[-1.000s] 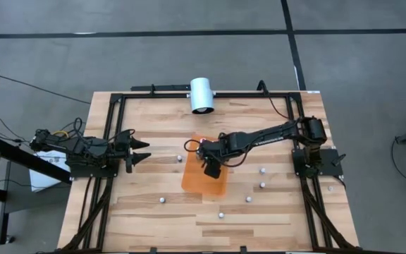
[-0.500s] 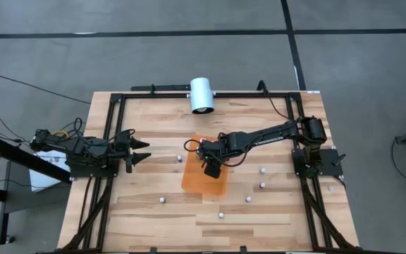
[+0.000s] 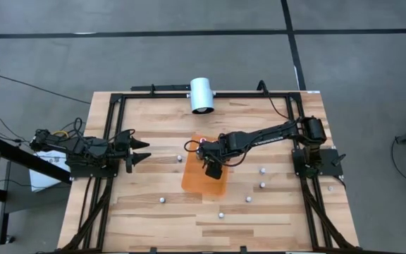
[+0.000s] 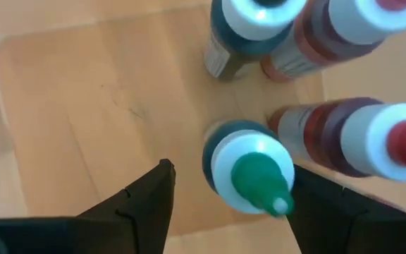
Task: Pick & Place food coloring
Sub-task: Put the large green food coloring bottle into the orange bin, then put the top small green food coloring bottle into the orange bin
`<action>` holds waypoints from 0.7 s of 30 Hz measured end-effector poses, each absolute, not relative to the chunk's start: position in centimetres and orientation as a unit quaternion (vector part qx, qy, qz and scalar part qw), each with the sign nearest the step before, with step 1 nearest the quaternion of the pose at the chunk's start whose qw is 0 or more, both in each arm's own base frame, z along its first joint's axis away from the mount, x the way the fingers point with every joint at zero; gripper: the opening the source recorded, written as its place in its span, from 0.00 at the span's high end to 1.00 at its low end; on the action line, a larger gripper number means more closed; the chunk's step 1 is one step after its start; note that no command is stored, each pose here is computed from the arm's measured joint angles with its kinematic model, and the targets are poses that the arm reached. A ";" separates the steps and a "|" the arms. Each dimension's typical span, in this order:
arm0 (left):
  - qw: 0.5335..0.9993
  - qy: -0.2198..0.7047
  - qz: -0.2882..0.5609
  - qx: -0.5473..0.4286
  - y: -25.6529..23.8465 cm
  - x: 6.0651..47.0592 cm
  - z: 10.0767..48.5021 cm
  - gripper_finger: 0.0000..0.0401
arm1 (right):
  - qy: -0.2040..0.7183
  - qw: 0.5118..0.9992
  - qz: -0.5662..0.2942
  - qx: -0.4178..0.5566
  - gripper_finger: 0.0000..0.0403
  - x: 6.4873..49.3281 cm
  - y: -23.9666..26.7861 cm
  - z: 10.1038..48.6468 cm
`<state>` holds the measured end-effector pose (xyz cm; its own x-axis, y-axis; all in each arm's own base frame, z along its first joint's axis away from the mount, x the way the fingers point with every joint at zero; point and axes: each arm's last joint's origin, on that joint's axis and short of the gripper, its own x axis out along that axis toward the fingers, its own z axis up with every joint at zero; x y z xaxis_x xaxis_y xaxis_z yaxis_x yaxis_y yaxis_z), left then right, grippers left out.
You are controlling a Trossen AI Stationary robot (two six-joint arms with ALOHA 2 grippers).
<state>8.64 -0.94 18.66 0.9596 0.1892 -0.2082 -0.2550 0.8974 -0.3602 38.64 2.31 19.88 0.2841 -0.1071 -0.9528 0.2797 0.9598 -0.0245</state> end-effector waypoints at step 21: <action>0.970 0.085 0.110 -0.200 -1.0 8.7 18.7 0.40 | 0.638 0.759 -0.128 -0.030 0.42 37.0 3.4 26.7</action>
